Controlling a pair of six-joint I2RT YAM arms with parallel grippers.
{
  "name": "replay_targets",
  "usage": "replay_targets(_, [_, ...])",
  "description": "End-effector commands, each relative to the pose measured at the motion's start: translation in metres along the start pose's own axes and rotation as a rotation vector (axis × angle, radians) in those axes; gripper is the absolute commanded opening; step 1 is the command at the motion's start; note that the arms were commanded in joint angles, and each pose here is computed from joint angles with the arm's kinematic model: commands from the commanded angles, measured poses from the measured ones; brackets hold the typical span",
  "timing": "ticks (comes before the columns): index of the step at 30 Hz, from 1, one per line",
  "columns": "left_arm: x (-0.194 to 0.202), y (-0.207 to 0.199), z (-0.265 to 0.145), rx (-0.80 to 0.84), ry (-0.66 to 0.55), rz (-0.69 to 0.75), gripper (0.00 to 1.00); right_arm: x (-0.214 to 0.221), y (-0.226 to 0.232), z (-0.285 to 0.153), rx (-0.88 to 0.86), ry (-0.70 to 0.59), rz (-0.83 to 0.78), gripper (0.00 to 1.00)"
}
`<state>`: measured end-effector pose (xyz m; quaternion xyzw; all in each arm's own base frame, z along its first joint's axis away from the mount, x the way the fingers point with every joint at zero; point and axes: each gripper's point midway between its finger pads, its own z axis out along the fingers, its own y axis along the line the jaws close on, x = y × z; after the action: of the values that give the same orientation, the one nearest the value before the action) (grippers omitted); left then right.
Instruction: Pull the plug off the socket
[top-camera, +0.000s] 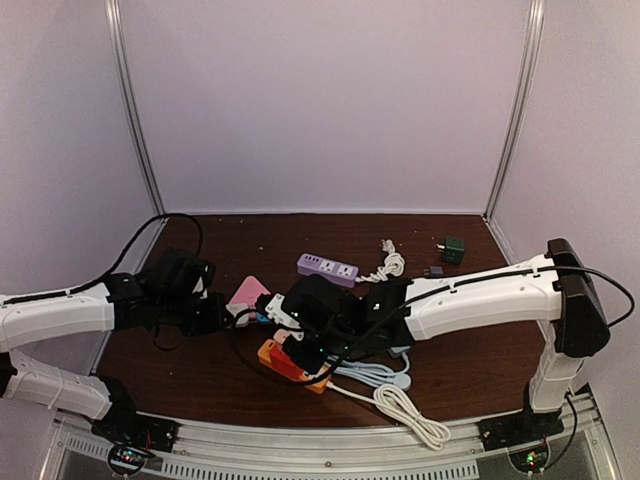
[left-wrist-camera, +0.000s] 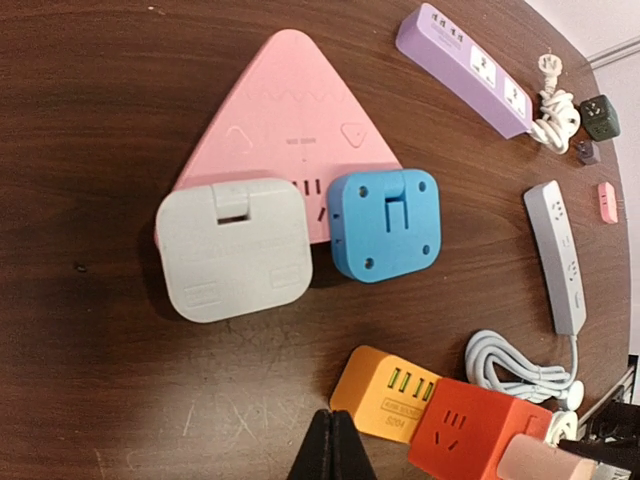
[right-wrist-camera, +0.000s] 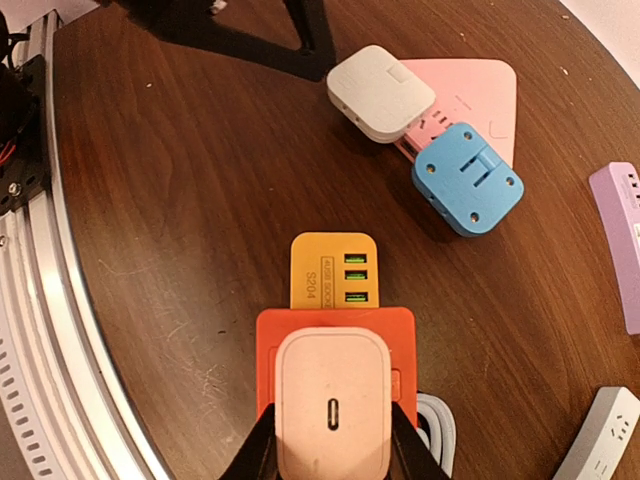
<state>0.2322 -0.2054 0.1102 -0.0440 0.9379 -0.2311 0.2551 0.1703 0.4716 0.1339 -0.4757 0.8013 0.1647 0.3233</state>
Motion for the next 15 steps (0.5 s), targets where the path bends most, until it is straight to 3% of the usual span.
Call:
replay_targets(1, [-0.001,-0.040,0.000,0.154,0.008,0.005,0.00,0.001,-0.026,-0.007,0.094,-0.014,0.040,0.14])
replay_targets(5, [0.014,-0.053,0.007,0.213,0.037,-0.015,0.00,0.001,-0.023,-0.004,0.081,-0.010,0.030,0.16])
replay_targets(13, [0.030,-0.075,0.022,0.291,0.086,-0.032,0.00,-0.006,-0.023,-0.009,0.072,-0.020,0.028,0.47])
replay_targets(15, [0.035,-0.077,0.024,0.298,0.100,-0.033,0.00,-0.009,-0.022,-0.012,0.064,-0.030,0.033,0.50])
